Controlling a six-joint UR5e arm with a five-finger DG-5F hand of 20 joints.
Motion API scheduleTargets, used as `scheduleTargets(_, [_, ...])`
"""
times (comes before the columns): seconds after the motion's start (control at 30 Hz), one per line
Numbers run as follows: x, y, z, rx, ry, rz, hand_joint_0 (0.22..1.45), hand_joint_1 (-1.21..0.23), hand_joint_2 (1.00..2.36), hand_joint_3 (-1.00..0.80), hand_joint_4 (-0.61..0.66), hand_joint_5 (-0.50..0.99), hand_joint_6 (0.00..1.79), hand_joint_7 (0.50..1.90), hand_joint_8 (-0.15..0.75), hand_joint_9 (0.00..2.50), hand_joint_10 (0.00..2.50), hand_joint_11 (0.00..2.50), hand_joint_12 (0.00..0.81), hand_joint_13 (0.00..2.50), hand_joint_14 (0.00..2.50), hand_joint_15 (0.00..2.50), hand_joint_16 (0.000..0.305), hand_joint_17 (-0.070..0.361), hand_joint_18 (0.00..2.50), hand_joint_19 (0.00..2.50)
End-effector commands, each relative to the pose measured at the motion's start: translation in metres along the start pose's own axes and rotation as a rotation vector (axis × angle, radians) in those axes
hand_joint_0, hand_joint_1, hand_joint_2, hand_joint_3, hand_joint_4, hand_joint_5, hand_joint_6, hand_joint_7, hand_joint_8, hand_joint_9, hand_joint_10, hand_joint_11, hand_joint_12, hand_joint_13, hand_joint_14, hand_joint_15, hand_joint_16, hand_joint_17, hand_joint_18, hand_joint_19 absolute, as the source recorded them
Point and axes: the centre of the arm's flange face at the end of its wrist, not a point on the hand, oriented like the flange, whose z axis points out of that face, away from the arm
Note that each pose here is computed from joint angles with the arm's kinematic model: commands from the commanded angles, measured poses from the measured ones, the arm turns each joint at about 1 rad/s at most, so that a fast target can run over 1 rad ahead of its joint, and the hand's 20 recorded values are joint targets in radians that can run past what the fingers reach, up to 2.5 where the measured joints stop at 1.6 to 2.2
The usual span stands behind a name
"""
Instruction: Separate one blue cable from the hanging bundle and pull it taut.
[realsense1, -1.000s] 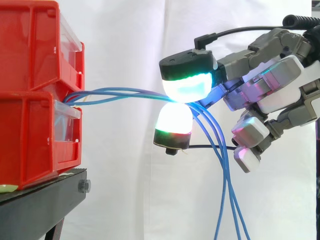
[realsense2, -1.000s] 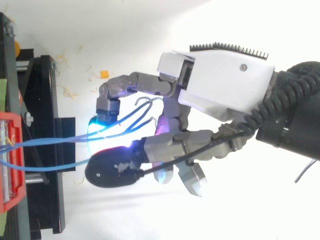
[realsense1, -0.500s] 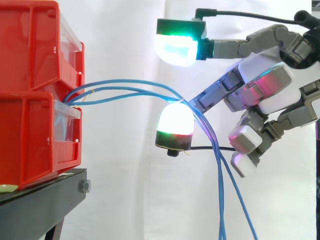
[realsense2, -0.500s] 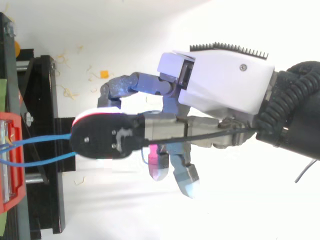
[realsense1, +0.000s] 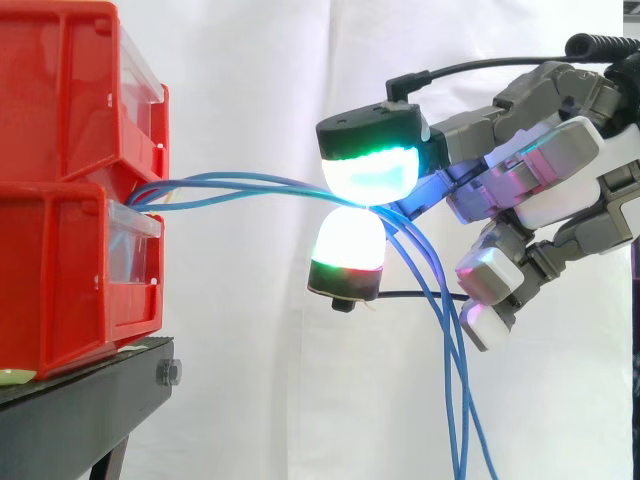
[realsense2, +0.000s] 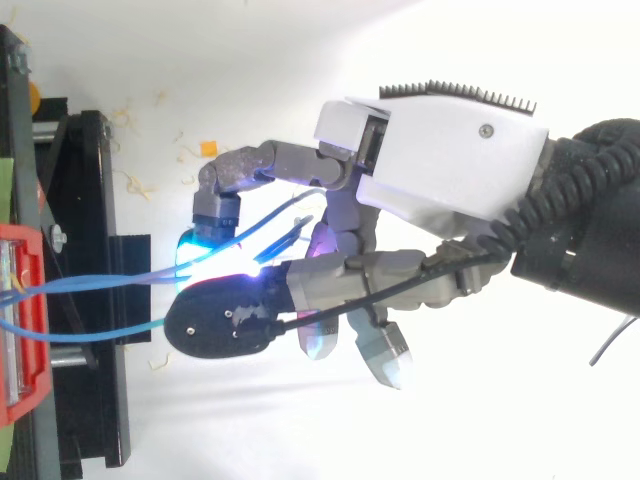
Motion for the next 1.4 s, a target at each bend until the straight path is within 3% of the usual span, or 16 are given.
scheduleTargets(0.0, [-0.0013, 0.0001, 0.0004, 0.0, -0.002, -0.001, 0.72, -0.74, 1.02, -0.08, 0.04, 0.15, 0.51, 1.19, 0.182, 2.01, 0.02, 0.43, 0.292, 1.32, 0.02, 0.55, 0.058, 0.13, 0.95, 0.56])
scheduleTargets(0.13, [-0.0003, 0.0001, -0.0001, 0.001, 0.0, -0.008, 0.66, -0.95, 1.0, -0.02, 0.05, 0.15, 0.51, 1.23, 0.217, 1.99, 0.01, 0.36, 0.341, 1.35, 0.02, 0.5, 0.076, 0.17, 1.09, 0.45])
scheduleTargets(0.17, [-0.0003, 0.0001, -0.0001, 0.001, 0.0, -0.019, 0.56, -0.98, 1.21, -0.06, 0.09, 0.14, 0.51, 1.23, 0.231, 1.96, 0.01, 0.32, 0.364, 1.32, 0.02, 0.48, 0.085, 0.19, 1.15, 0.42])
scheduleTargets(0.23, [-0.0004, 0.0001, -0.0001, 0.001, -0.002, -0.036, 0.52, -0.95, 1.27, -0.06, 0.12, 0.13, 0.51, 1.23, 0.236, 1.94, 0.01, 0.3, 0.373, 1.32, 0.01, 0.48, 0.09, 0.202, 1.17, 0.4])
scheduleTargets(0.27, [-0.0028, -0.0005, -0.0002, 0.006, -0.014, -0.094, 0.49, -0.91, 1.29, -0.08, 0.17, 0.13, 0.51, 1.23, 0.245, 1.92, 0.01, 0.32, 0.382, 1.31, 0.01, 0.48, 0.094, 0.212, 1.19, 0.39])
scheduleTargets(0.3, [-0.0022, -0.0004, -0.0005, 0.006, -0.017, -0.11, 0.51, -0.87, 1.1, -0.13, 0.17, 0.12, 0.51, 1.24, 0.251, 1.9, 0.01, 0.3, 0.388, 1.3, 0.01, 0.47, 0.096, 0.215, 1.19, 0.4])
scheduleTargets(0.33, [-0.0035, -0.0005, -0.0002, 0.007, -0.021, -0.126, 0.52, -0.85, 1.0, -0.17, 0.18, 0.12, 0.51, 1.24, 0.252, 1.89, 0.01, 0.3, 0.388, 1.29, 0.02, 0.48, 0.096, 0.215, 1.18, 0.41])
scheduleTargets(0.43, [-0.0061, -0.0004, -0.0001, 0.009, -0.047, -0.184, 0.46, -0.77, 1.0, -0.43, 0.18, 0.12, 0.5, 1.24, 0.244, 1.88, 0.01, 0.32, 0.371, 1.27, 0.01, 0.5, 0.091, 0.205, 1.13, 0.44])
scheduleTargets(0.47, [-0.0066, 0.0004, -0.0008, 0.008, -0.049, -0.186, 0.43, -0.7, 1.0, -0.5, 0.17, 0.12, 0.5, 1.23, 0.23, 1.86, 0.01, 0.35, 0.342, 1.23, 0.02, 0.52, 0.084, 0.188, 1.05, 0.49])
scheduleTargets(0.6, [-0.0068, 0.0004, -0.0008, 0.008, -0.05, -0.188, 0.39, -0.52, 1.0, -0.5, 0.15, 0.13, 0.5, 1.19, 0.219, 1.9, 0.01, 0.31, 0.35, 1.28, 0.02, 0.5, 0.088, 0.197, 1.1, 0.47])
scheduleTargets(0.77, [-0.0064, 0.0002, -0.0002, 0.008, -0.05, -0.189, 0.39, -0.44, 1.0, -0.5, 0.15, 0.13, 0.51, 1.18, 0.21, 1.93, 0.01, 0.3, 0.351, 1.3, 0.01, 0.5, 0.087, 0.195, 1.1, 0.47])
scheduleTargets(0.87, [-0.0064, 0.0002, -0.0002, 0.008, -0.05, -0.189, 0.46, -0.37, 1.0, -0.5, 0.12, 0.13, 0.5, 1.18, 0.191, 1.94, 0.01, 0.33, 0.322, 1.29, 0.02, 0.52, 0.079, 0.177, 1.04, 0.52])
scheduleTargets(1.07, [-0.0064, 0.001, -0.0002, 0.006, -0.05, -0.191, 0.5, -0.34, 1.0, -0.5, 0.11, 0.13, 0.5, 1.17, 0.163, 1.95, 0.01, 0.37, 0.304, 1.28, 0.02, 0.54, 0.071, 0.159, 0.98, 0.54])
scheduleTargets(1.37, [-0.0067, 0.001, -0.0002, 0.006, -0.054, -0.194, 0.44, -0.17, 1.0, -0.5, 0.13, 0.14, 0.5, 1.18, 0.159, 1.99, 0.01, 0.27, 0.33, 1.33, 0.02, 0.51, 0.076, 0.171, 1.03, 0.51])
